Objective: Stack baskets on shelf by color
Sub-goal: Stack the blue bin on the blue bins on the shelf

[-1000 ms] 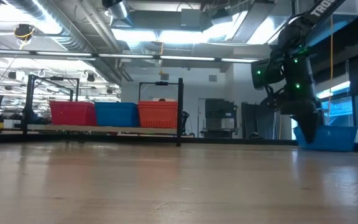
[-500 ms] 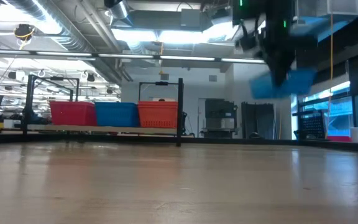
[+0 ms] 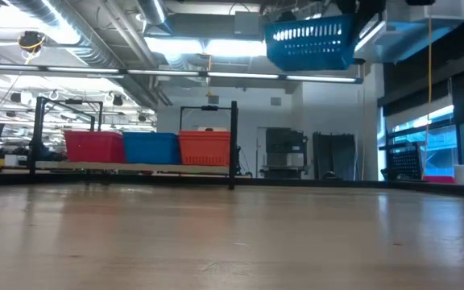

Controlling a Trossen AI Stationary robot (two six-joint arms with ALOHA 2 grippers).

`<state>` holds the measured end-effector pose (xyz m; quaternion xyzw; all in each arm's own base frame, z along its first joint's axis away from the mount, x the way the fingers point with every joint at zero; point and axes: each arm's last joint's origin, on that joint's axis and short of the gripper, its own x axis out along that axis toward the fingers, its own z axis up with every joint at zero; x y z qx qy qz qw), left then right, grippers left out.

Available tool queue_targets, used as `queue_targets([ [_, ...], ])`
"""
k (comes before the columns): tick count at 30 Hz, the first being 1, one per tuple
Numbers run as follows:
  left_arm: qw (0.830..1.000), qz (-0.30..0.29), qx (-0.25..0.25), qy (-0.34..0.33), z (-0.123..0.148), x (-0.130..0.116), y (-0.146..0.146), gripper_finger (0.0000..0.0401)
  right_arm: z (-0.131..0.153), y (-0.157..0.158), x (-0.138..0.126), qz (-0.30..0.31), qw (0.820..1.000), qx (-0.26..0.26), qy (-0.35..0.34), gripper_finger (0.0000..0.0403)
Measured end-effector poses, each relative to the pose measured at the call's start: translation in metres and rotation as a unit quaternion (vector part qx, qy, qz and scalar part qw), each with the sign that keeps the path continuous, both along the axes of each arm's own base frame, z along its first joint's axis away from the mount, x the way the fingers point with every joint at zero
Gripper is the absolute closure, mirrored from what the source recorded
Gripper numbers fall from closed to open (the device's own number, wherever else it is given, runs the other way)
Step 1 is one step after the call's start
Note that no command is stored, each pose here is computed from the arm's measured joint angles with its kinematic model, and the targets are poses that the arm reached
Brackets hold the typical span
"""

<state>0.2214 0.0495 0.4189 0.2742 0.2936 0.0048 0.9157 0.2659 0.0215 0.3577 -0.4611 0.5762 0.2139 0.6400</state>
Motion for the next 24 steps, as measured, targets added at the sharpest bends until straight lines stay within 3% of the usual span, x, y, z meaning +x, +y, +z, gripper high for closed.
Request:
queue_targets([
  [5,0.999,-0.023,0.018,-0.036,0.001,0.018,0.003,0.0343,-0.005,0.003,0.004,0.036,0.993,-0.106,0.021,0.0403],
  [8,0.997,-0.043,0.01,-0.059,0.0,0.032,0.005,0.0343,-0.008,0.002,0.007,0.043,0.988,-0.144,0.034,0.0403],
  [15,0.996,0.011,-0.011,-0.085,-0.005,0.053,0.007,0.0351,-0.011,0.002,0.01,0.041,0.988,-0.147,0.039,0.0403],
  [20,0.997,-0.007,0.012,-0.082,-0.005,0.053,0.004,0.0391,-0.011,0.002,0.01,0.041,0.987,-0.147,0.039,0.0403],
  [24,0.996,-0.006,0.013,-0.089,-0.003,0.054,0.004,0.0394,-0.011,0.002,0.01,0.041,0.988,-0.147,0.039,0.0403],
])
